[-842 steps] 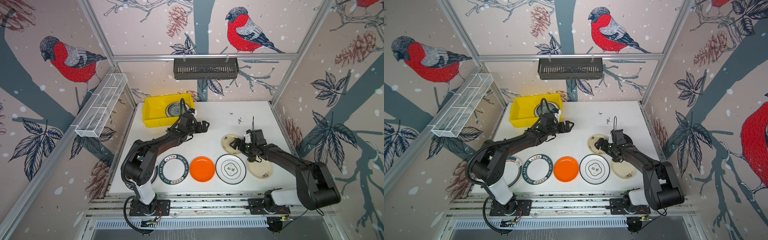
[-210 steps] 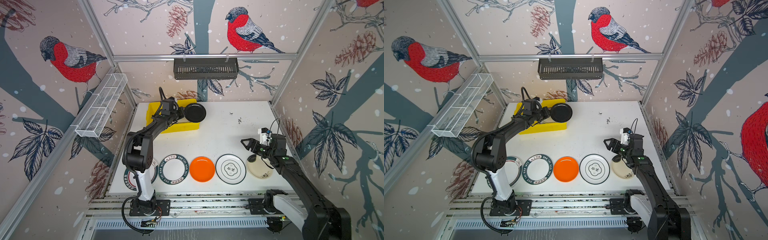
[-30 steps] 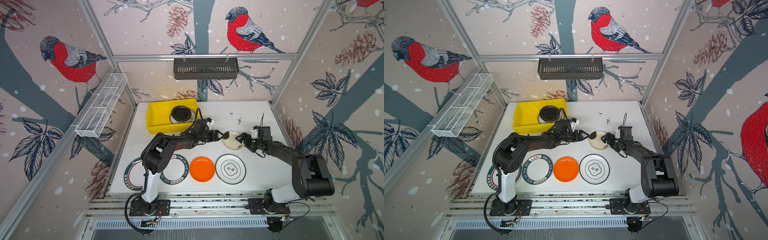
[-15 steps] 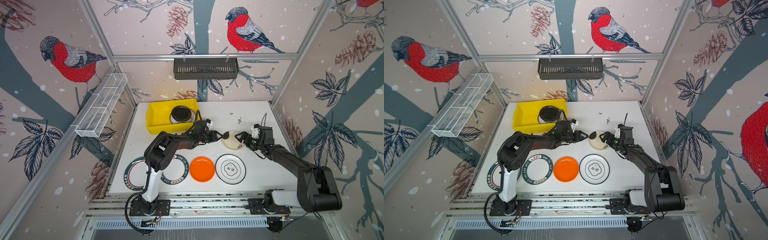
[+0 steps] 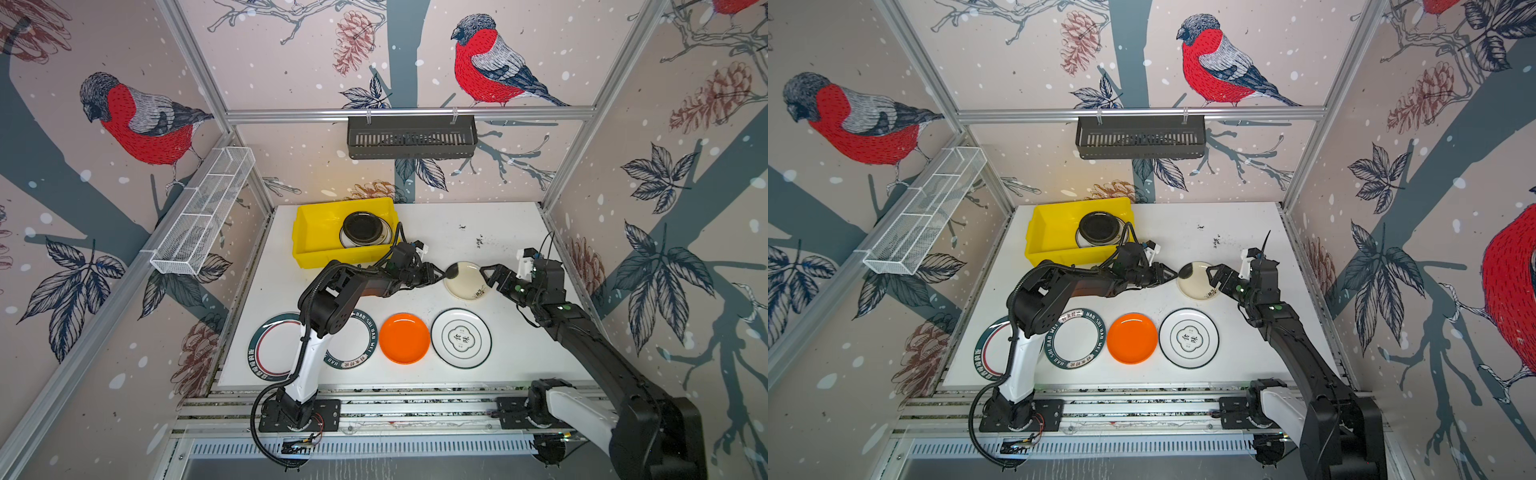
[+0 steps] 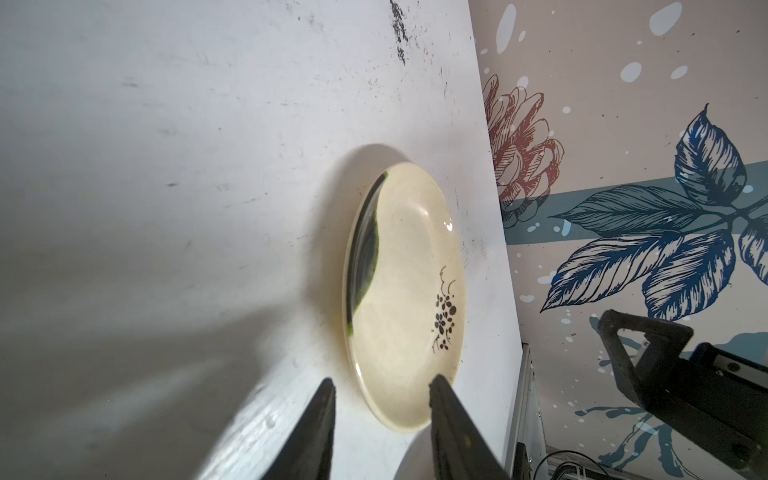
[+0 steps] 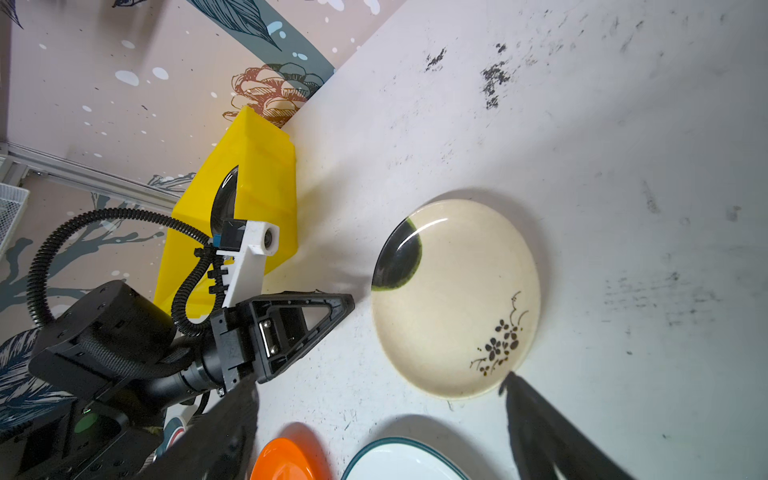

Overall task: Place the plates into the plastic bin on the countertop
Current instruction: 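Close the left gripper on the plate rim and open the right gripper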

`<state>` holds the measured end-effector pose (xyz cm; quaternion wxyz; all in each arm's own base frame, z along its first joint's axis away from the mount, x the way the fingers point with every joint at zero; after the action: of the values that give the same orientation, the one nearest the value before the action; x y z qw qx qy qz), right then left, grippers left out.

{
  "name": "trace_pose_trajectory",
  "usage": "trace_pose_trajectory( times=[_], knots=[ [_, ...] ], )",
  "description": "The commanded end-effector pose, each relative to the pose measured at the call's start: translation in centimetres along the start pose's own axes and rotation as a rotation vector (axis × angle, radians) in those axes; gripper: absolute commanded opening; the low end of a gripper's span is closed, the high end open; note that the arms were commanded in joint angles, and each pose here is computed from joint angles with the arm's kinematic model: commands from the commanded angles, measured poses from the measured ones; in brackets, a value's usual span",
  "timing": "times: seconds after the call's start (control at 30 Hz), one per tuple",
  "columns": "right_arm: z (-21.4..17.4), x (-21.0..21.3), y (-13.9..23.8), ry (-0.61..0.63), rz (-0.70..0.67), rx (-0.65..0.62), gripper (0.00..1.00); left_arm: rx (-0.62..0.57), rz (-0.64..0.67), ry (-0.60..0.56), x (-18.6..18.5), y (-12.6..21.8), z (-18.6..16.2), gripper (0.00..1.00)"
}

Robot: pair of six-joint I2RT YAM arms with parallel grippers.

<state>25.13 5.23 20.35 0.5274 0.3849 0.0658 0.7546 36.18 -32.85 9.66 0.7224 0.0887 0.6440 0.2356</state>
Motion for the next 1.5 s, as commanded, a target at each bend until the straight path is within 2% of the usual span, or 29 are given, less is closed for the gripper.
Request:
trace_pose_trajectory(
  times=[0.0, 0.7, 0.73, 0.83, 1.07, 1.17, 1.23, 1.47],
  knots=[
    [-0.4, -0.4, 0.5, 0.004, -0.039, 0.006, 0.92, -0.008, -0.005, -0.014, -0.1, -0.4, 0.2, 0.39],
    [-1.7, -1.3, 2.2, 0.027, -0.137, 0.017, 0.93, -0.019, 0.199, -0.082, 0.4, -3.2, -0.5, 0.38],
    [-1.8, -1.4, 2.2, 0.027, -0.14, 0.018, 0.93, -0.02, 0.205, -0.087, 0.4, -3.3, -0.5, 0.27],
    [-2.1, -1.5, 2.4, 0.025, -0.151, 0.016, 0.95, -0.024, 0.232, -0.096, 0.6, -3.5, -0.5, 0.2],
    [-2.5, -1.9, 2.7, 0.032, -0.167, 0.006, 0.96, -0.027, 0.286, -0.126, 0.6, -4.4, -0.7, 0.17],
    [-2.6, -2.0, 2.9, 0.034, -0.174, -0.004, 0.96, -0.024, 0.307, -0.13, 0.8, -4.7, -0.6, 0.12],
    [-2.7, -2.1, 2.9, 0.033, -0.176, -0.008, 0.96, -0.022, 0.316, -0.125, 1.0, -4.9, -0.7, 0.04],
    [-2.8, -2.2, 3.2, 0.032, -0.178, -0.011, 0.96, -0.028, 0.315, -0.125, 0.7, -4.7, -0.6, 0.0]
  ],
)
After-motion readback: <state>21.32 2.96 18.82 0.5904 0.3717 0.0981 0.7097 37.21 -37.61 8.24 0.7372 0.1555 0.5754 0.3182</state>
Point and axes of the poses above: each gripper's point midway between its finger pads, its own y axis back along the fingers, its own x axis along the line the jaws close on, z = x × y, the point moved 9 cm from there along y, back along the fingers, and after that the axes turned 13 degrees about y, right-handed, at the moved point
